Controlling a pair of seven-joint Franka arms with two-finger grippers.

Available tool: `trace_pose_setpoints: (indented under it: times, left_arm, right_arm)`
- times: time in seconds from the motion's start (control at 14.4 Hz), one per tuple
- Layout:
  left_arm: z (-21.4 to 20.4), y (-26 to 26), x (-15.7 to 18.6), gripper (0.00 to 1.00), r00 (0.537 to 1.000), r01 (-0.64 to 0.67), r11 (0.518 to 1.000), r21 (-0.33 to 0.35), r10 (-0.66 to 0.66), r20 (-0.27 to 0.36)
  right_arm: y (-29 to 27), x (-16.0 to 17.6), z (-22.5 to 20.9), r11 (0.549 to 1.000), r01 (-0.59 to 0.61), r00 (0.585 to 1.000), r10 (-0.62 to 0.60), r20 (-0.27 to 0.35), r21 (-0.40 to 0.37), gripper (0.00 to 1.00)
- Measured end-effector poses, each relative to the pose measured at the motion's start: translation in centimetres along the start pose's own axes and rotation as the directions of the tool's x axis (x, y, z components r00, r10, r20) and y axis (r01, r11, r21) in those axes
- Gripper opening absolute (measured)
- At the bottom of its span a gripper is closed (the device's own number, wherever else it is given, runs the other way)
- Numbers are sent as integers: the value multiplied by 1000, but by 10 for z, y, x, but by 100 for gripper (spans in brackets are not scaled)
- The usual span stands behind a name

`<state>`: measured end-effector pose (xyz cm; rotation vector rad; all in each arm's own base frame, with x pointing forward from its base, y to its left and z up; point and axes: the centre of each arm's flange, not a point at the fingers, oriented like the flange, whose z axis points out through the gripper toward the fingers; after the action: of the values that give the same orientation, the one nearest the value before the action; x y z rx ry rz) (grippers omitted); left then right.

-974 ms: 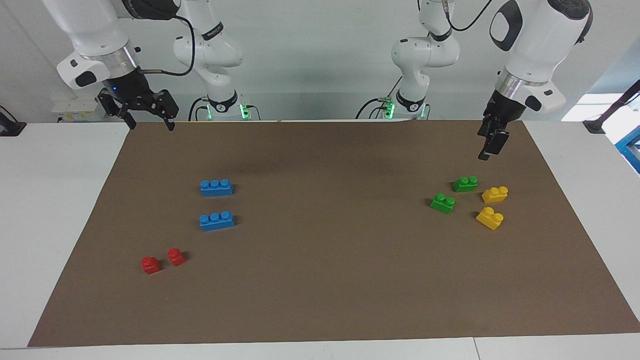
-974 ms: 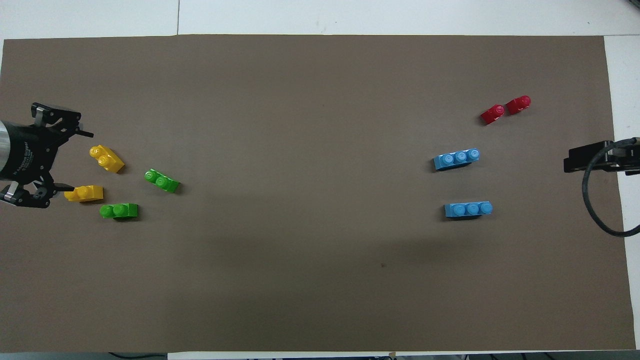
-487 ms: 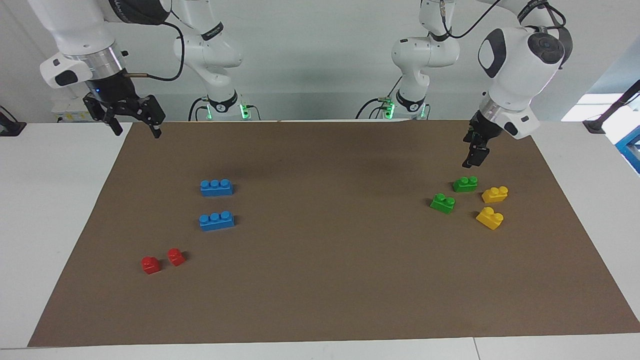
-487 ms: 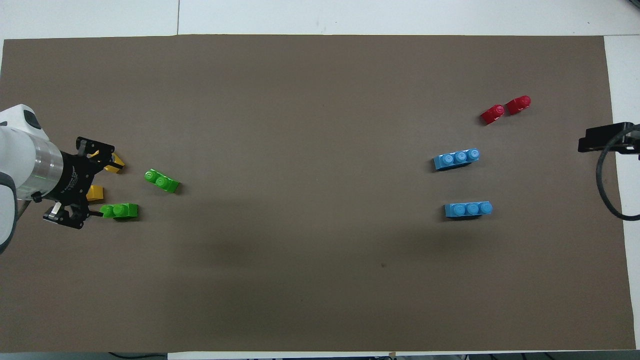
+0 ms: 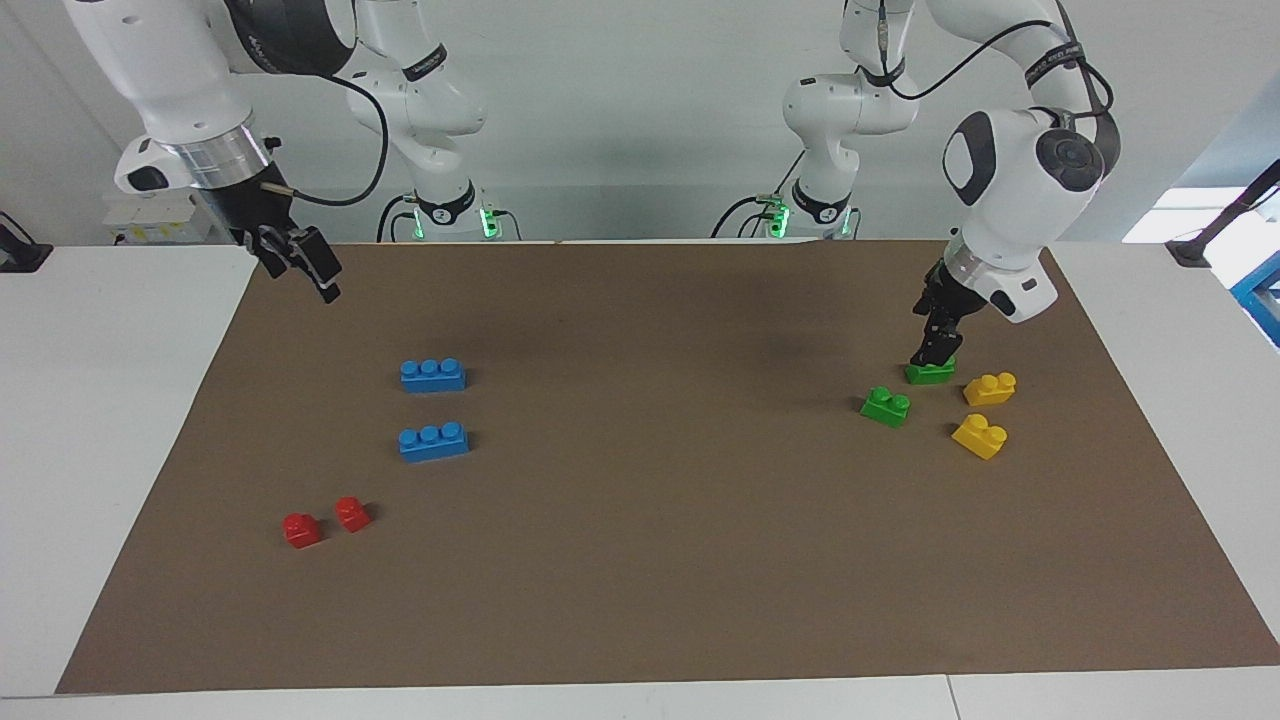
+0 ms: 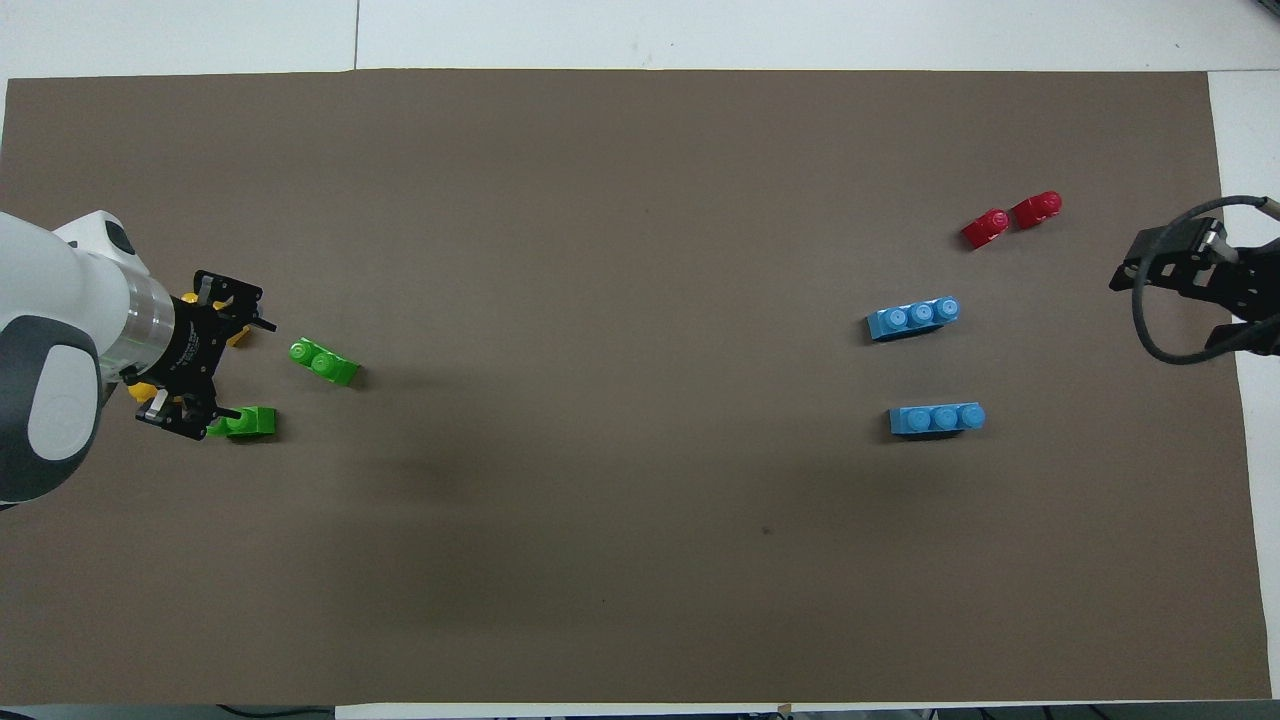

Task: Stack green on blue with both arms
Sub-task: 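Grasp a green brick with the left gripper while the right gripper reaches a blue brick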

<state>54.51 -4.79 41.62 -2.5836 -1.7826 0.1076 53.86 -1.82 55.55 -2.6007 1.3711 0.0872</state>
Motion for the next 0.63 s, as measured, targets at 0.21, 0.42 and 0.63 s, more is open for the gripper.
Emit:
trace_pose_setpoints:
  times: [0.21, 0.42, 0.63]
  left_arm:
    - [26, 11, 5, 100, 1000, 3, 1000, -24, -3, -8]
    - [48, 20, 12, 100, 1000, 9, 999, -40, -10, -13]
    - [64, 24, 17, 100, 1000, 12, 999, -41, -13, -13]
  right_arm:
    - [-6, 20, 46, 954, -300, 947, 298, 123, 1, 100]
    - [-19, 43, 93, 897, -442, 880, 435, 190, -3, 100]
    - [-29, 62, 135, 872, -489, 846, 479, 234, -20, 100]
